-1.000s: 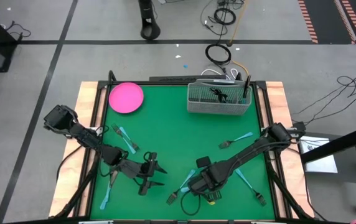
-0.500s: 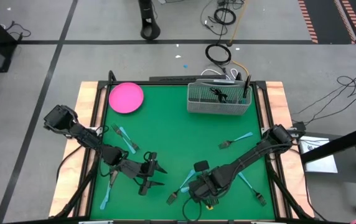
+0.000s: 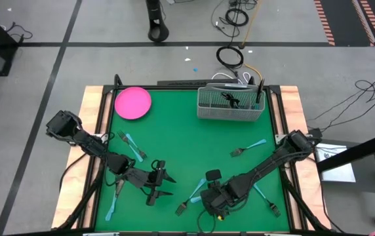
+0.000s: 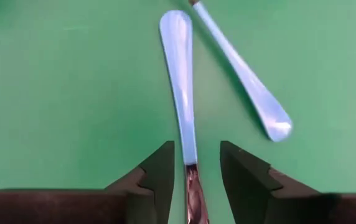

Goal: Sort silverware
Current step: Put the right black knife into the cutlery rack with the other black knives

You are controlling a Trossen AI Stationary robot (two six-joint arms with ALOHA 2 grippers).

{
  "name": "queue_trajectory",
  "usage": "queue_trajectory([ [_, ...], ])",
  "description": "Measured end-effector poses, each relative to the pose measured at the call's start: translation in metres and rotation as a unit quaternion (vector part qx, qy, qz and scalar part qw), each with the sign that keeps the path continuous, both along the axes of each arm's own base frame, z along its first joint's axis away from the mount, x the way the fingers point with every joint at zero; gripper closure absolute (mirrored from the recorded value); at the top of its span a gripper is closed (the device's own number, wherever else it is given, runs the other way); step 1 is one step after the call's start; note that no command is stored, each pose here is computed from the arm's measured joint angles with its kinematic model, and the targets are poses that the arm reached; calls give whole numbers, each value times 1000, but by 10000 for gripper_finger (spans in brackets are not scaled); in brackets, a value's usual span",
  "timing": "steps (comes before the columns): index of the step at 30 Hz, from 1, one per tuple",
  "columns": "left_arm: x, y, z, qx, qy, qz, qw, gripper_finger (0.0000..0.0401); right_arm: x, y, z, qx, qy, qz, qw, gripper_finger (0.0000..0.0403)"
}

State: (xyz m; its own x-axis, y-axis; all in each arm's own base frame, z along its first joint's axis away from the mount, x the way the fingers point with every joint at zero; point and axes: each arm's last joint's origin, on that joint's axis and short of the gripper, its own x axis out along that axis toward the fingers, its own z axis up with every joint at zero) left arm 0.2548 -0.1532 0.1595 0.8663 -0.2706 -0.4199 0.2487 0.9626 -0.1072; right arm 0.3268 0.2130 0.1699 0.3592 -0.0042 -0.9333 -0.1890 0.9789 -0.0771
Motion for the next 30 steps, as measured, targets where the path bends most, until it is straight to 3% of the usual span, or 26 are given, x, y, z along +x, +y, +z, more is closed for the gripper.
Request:
queue_trajectory([
  [5,0,0,0,0,0,-1,1000,155,-32,-9,15,35,-88,-32,995,286],
  [9,0,0,0,0,-1,-1,1000,155,-53,-26,16,131,-188,-44,972,286],
  [12,0,0,0,0,0,-1,1000,155,-67,-36,12,169,-237,-45,956,286],
  [17,0,1,0,1,0,1,1000,155,-78,-44,-9,161,-244,-51,955,286],
  [30,1,1,0,1,0,2,1000,155,-64,-34,-45,147,-245,-26,958,286],
])
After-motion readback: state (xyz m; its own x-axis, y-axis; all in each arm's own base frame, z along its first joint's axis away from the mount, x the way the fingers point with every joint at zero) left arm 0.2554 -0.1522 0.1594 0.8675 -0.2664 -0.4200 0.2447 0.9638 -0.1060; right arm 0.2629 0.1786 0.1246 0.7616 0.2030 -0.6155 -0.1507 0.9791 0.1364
